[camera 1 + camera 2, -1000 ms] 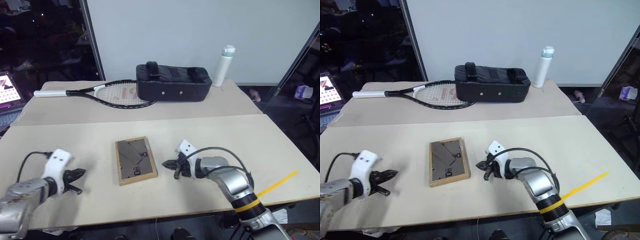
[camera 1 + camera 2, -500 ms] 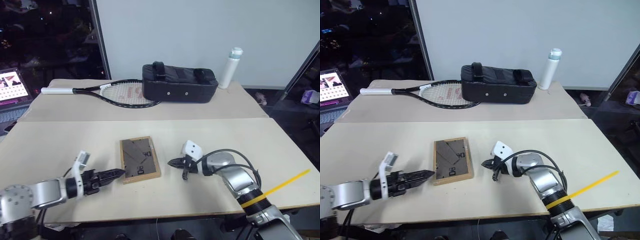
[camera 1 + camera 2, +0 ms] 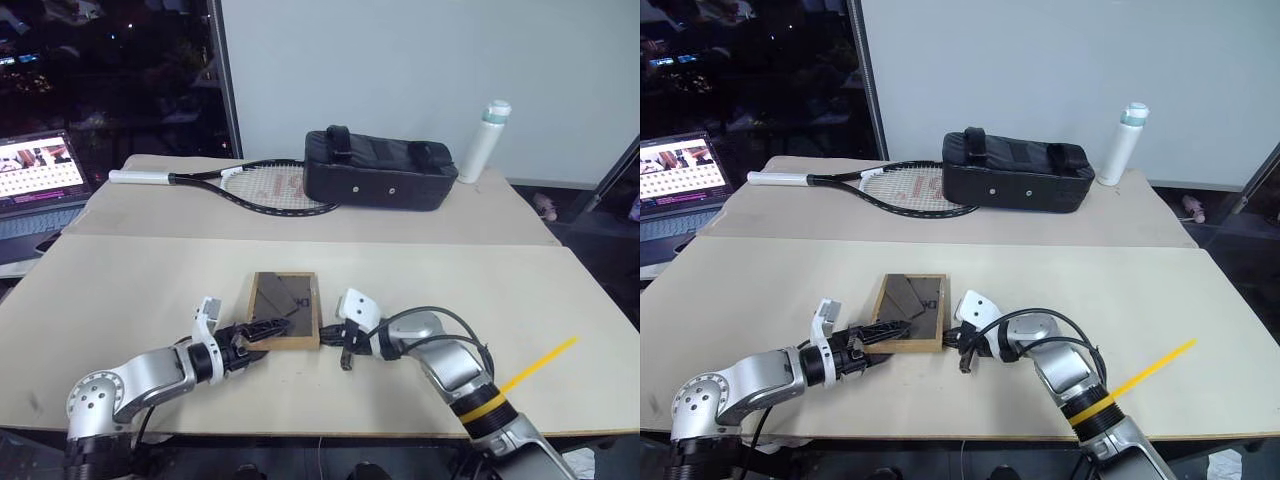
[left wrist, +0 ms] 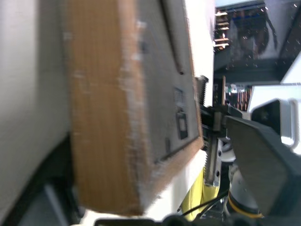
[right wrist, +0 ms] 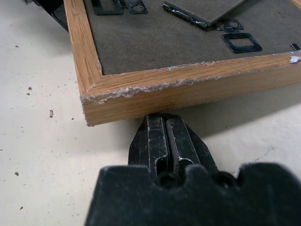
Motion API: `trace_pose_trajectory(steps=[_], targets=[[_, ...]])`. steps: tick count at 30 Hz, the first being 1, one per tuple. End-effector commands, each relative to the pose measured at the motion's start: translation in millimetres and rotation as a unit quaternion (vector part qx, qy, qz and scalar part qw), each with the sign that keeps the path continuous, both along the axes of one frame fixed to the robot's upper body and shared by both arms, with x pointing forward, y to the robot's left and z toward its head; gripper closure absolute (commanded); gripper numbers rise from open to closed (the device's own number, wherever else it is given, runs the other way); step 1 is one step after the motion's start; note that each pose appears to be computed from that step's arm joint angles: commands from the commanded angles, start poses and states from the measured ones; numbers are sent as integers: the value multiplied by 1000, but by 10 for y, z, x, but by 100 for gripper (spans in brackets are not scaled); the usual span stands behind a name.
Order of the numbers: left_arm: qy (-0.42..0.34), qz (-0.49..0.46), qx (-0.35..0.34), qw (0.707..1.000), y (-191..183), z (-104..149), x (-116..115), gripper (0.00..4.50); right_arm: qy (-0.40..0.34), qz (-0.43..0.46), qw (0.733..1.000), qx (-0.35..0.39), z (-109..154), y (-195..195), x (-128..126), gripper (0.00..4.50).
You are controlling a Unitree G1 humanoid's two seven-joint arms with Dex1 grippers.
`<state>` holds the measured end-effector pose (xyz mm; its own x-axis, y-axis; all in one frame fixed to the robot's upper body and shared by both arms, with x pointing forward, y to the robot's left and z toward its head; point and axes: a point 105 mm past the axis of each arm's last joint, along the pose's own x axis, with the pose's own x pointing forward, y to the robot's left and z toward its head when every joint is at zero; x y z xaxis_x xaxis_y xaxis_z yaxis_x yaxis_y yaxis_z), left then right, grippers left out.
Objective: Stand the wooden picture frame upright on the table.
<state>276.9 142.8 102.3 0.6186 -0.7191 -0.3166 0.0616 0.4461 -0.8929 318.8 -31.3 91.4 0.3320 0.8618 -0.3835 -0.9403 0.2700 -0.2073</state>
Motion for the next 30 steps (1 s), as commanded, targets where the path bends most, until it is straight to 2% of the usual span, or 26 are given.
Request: trace_pose_trajectory(steps=[1,2,6,8,13,16,18,20,21,23,30], targets=[[4,8,2,1000,46,-21,-10,174,-2,-17,1000,-6,14,-96,43,450],[2,10,1,1000,57,-11,-2,225,-3,-20,1000,-8,9,-111,55,450],[-12,22,-14,1000,107,51,39,335,-4,-34,999,-7,44,-195,112,450],[-21,26,-20,999,125,90,54,334,-5,-42,999,-5,73,-250,137,450],[-109,3,-42,993,184,470,57,334,-4,-85,996,6,249,-629,239,450],[-151,-28,-31,988,197,655,6,334,15,-125,990,65,539,-915,323,450],[-183,-48,-18,982,178,763,-19,334,52,-113,984,126,796,-970,278,450],[-208,-66,-9,976,140,833,-26,334,77,-75,979,175,1039,-880,198,391],[-219,-75,-5,973,117,859,-19,334,88,-53,977,189,1137,-814,148,375],[-228,-85,4,970,78,874,12,334,101,-22,974,202,1266,-685,79,307],[-244,-109,12,964,-87,923,85,334,93,2,971,218,1514,-243,159,67]])
